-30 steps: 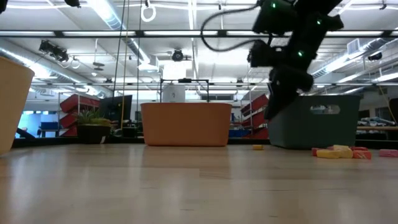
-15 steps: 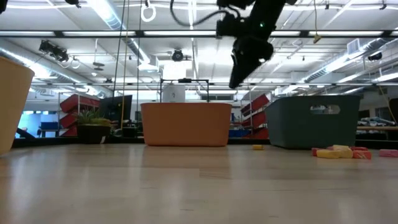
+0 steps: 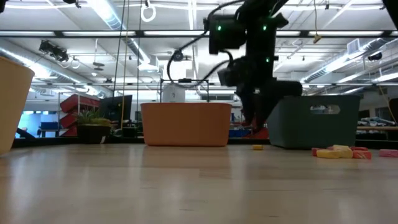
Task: Sort candy
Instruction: Put the yellow candy into the yellow bin
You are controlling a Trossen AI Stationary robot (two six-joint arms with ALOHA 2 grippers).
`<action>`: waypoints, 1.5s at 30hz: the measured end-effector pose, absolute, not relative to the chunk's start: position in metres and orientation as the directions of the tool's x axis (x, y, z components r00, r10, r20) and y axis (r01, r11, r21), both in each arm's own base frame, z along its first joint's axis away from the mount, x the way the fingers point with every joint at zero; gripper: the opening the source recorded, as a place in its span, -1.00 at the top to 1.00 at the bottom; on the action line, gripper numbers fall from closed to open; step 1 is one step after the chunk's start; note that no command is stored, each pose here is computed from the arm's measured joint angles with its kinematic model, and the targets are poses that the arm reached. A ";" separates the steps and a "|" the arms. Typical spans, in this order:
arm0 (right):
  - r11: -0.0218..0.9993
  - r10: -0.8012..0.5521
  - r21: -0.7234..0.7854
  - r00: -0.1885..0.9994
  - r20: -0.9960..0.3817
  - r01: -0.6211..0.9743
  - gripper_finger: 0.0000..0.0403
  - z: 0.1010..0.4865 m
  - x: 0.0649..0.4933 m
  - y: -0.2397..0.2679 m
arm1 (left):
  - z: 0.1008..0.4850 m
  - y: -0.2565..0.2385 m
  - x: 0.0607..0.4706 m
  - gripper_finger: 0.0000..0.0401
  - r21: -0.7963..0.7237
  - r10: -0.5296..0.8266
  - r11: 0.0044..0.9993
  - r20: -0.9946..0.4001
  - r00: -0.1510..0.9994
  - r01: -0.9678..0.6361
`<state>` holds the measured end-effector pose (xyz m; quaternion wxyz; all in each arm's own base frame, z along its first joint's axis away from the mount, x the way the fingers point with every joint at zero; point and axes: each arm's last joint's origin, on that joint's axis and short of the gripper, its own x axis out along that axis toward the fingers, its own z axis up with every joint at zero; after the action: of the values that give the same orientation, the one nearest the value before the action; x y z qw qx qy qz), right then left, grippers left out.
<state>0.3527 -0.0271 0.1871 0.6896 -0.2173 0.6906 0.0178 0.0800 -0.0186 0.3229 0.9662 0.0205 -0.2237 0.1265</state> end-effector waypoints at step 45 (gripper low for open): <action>0.806 -0.236 -0.175 -0.036 -0.971 -0.566 0.13 0.143 0.352 -0.066 | 0.322 -0.018 0.080 0.67 -0.017 0.256 0.961 0.428 0.867 -0.275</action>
<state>0.3519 -0.0657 0.1425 0.6340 -0.2831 0.7078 0.1301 0.0801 -0.0181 0.3223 0.9659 0.0220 -0.2183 0.1373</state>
